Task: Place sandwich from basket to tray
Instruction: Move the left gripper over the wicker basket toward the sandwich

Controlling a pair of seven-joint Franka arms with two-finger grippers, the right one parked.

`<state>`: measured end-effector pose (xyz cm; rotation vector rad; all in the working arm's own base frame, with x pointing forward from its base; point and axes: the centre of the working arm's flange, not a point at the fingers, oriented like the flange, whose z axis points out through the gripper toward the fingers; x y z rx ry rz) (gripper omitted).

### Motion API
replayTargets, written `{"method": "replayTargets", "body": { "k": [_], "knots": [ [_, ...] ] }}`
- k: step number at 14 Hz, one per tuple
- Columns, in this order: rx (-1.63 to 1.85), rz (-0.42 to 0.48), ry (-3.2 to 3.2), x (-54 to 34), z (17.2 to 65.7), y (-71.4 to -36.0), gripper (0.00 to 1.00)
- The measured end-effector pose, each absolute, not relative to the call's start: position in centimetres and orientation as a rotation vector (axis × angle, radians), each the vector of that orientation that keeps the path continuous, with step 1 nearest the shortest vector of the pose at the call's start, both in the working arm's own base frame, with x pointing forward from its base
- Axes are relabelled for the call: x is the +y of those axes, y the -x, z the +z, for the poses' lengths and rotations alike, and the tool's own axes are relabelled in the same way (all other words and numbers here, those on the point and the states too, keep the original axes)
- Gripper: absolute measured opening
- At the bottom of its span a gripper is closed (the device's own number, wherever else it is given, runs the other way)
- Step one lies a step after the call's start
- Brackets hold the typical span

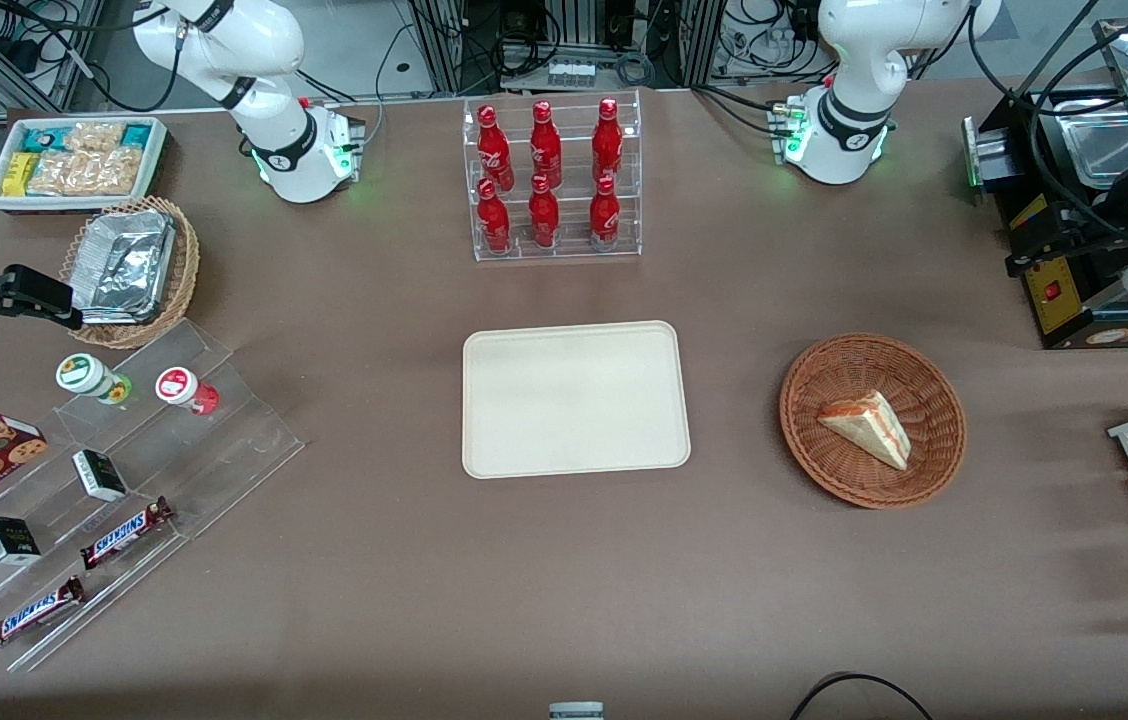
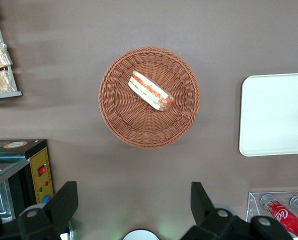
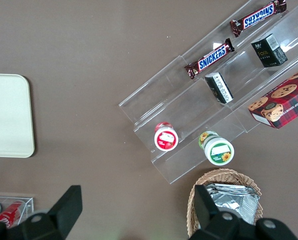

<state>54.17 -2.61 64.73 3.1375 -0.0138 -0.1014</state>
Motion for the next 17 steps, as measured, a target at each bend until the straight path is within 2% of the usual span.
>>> {"method": "replayTargets", "body": {
  "k": [4, 7, 13, 17],
  "knots": [
    [-0.011, -0.112, -3.137, -2.5, 64.4, -54.3, 1.00],
    [-0.009, -0.159, -3.135, -2.5, 62.4, -55.2, 1.00],
    [0.062, -0.106, -3.137, -2.6, 52.8, -57.1, 1.00],
    [0.261, -0.025, -3.126, -3.8, 46.8, -57.2, 1.00]
  ]
}}
